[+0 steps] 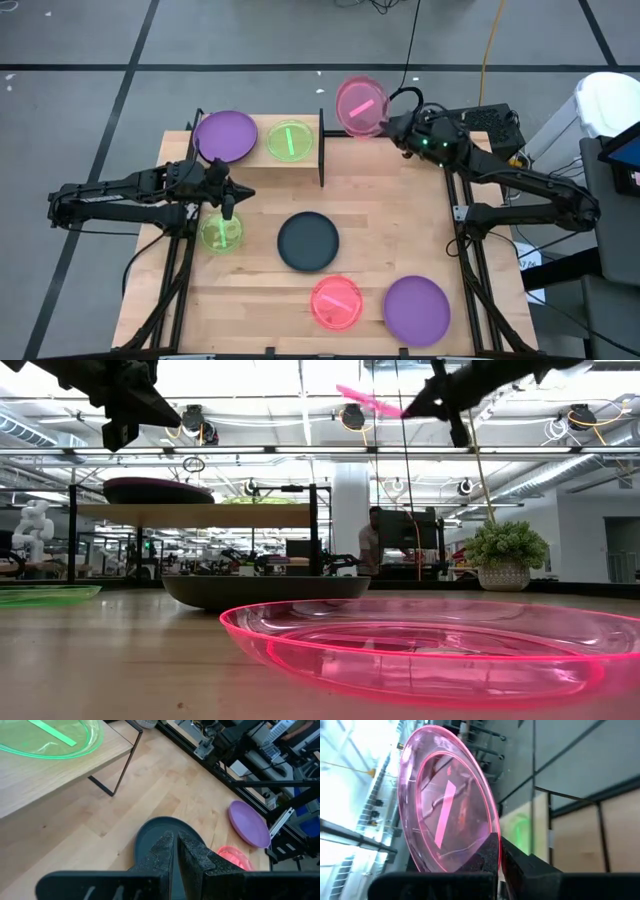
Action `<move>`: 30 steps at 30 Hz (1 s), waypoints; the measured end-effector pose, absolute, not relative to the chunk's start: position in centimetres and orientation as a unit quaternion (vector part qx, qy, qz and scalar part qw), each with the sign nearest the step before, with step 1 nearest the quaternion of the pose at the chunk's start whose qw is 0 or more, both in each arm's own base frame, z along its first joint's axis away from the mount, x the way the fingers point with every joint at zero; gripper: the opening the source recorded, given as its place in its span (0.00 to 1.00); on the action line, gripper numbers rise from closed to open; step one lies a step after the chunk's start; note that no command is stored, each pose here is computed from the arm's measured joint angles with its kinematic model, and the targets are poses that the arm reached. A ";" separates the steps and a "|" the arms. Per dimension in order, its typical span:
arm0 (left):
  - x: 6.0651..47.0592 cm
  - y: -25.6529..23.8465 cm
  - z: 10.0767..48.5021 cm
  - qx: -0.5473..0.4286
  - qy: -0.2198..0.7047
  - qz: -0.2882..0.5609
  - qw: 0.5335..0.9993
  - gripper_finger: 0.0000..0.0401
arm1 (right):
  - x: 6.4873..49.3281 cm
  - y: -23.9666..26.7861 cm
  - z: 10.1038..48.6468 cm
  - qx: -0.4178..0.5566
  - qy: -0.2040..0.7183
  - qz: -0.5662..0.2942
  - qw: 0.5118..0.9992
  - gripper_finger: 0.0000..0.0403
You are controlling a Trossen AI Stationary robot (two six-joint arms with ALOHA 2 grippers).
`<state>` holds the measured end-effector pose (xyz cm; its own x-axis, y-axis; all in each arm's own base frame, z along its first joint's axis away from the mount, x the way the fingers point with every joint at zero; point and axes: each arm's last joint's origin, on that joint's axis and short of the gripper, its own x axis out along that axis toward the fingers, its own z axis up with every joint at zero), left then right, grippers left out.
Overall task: Place and stack plates onto a shelf
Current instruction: Stack the top pink plate on the green plate
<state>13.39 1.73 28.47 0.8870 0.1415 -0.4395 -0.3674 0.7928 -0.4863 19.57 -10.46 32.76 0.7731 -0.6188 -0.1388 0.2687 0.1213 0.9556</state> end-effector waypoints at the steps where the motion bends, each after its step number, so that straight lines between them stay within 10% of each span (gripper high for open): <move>1: 13.4 1.7 28.5 -0.291 0.194 0.138 0.927 0.07 | 19.6 -10.5 33.3 0.587 -0.153 -0.298 0.737 0.00; 30: 13.6 1.2 28.8 -0.334 0.177 0.123 0.918 0.07 | 27.9 -13.8 36.1 0.593 -0.077 -0.198 0.776 0.00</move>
